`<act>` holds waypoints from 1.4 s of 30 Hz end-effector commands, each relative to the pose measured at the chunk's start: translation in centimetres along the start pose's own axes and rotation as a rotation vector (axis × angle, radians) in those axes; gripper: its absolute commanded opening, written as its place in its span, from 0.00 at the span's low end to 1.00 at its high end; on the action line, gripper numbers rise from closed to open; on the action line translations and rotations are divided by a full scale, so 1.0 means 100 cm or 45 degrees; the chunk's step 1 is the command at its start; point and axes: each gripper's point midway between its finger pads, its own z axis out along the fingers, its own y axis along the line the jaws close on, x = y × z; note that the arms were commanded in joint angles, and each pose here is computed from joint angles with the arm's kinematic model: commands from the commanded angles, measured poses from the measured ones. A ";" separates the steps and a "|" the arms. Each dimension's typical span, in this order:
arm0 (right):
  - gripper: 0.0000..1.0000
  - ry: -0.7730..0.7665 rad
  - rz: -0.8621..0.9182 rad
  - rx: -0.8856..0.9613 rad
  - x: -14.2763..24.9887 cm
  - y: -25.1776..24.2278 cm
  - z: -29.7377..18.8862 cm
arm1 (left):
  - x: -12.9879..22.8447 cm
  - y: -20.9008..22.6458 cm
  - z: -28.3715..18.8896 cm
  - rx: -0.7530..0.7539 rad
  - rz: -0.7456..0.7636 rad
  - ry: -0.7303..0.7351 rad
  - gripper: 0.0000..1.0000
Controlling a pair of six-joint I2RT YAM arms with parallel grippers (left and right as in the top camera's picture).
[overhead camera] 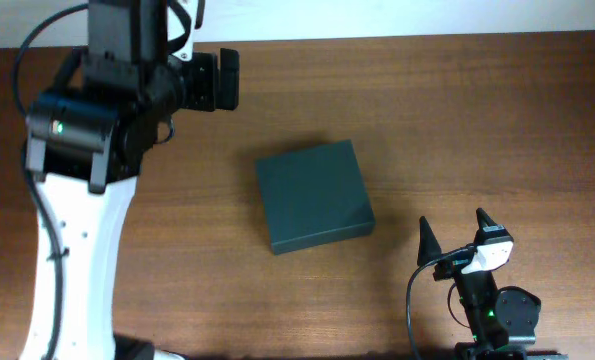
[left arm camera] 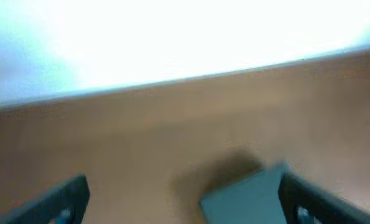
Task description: Pack container
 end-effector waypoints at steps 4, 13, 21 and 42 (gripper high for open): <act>0.99 -0.001 -0.005 -0.016 0.002 0.002 0.000 | 0.022 0.005 -0.021 -0.008 0.001 -0.142 0.99; 0.99 -0.001 -0.005 -0.016 0.002 0.002 0.000 | 0.097 0.033 -0.046 -0.082 -0.052 -0.219 0.99; 0.99 -0.001 -0.005 -0.016 0.002 0.002 0.000 | 0.145 0.041 -0.060 -0.107 -0.072 -0.357 0.99; 0.99 -0.002 -0.005 -0.016 0.002 0.002 0.000 | 0.196 0.041 -0.076 -0.094 -0.086 -0.670 0.99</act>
